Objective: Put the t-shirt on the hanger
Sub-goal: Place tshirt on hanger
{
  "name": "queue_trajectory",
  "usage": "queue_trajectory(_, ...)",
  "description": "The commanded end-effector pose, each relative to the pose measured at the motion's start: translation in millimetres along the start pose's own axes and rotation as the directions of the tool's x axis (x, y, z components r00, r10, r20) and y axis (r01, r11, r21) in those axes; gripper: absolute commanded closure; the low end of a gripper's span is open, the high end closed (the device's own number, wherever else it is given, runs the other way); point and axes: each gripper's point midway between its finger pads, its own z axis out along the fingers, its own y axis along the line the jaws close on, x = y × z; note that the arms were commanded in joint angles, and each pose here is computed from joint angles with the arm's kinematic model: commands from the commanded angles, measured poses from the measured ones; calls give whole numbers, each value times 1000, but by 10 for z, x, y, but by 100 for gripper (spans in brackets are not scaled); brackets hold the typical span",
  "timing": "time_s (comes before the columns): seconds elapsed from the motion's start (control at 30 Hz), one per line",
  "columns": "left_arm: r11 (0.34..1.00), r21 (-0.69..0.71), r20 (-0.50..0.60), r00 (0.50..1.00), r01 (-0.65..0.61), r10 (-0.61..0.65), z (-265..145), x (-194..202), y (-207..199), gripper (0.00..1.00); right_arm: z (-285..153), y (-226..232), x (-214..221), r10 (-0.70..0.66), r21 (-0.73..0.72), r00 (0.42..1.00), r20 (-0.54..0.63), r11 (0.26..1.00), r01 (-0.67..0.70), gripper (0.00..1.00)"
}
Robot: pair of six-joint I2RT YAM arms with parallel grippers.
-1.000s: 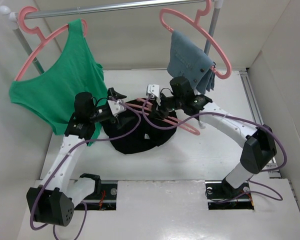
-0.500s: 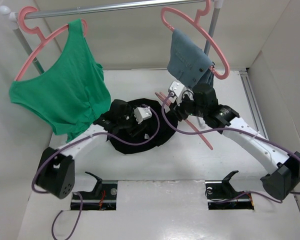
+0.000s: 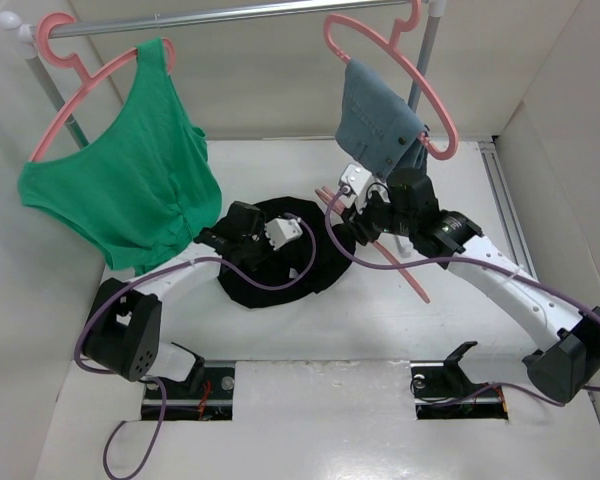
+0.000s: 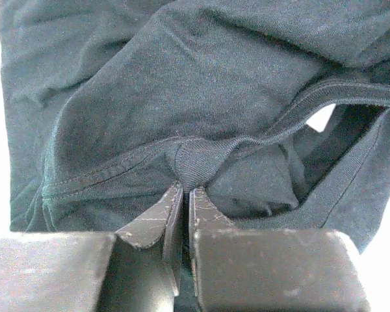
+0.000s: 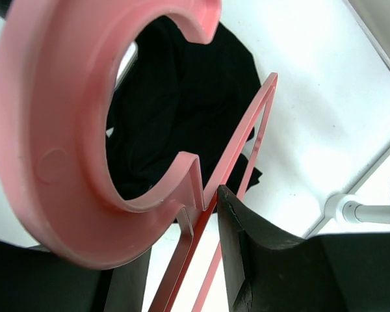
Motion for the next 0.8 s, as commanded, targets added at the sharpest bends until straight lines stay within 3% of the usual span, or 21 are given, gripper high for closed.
queue_trajectory(0.0, 1000, -6, 30, 999, -14, 14, -132, -185, 75, 100, -101, 2, -257, -44, -23, 997, 66, 999, 45, 100)
queue_trajectory(0.13, 999, 30, 34, 999, -11, 10, -156, -182, -4, 100, -94, 101, -310, -64, -77, 995, 77, 995, 70, 100)
queue_trajectory(0.33, 993, 13, 157, 981, 117, -117, -484, -627, 386, 100, -256, 398, -433, -109, -225, 985, 131, 965, 137, 100)
queue_trajectory(0.5, 995, 46, 216, 971, 92, -100, -641, -895, 459, 100, -545, 672, -543, -112, -323, 973, 202, 930, 174, 100)
queue_trajectory(0.77, 993, 66, 256, 960, 97, -110, -672, -1032, 469, 100, -515, 856, -643, -80, -393, 950, 303, 897, 201, 100)
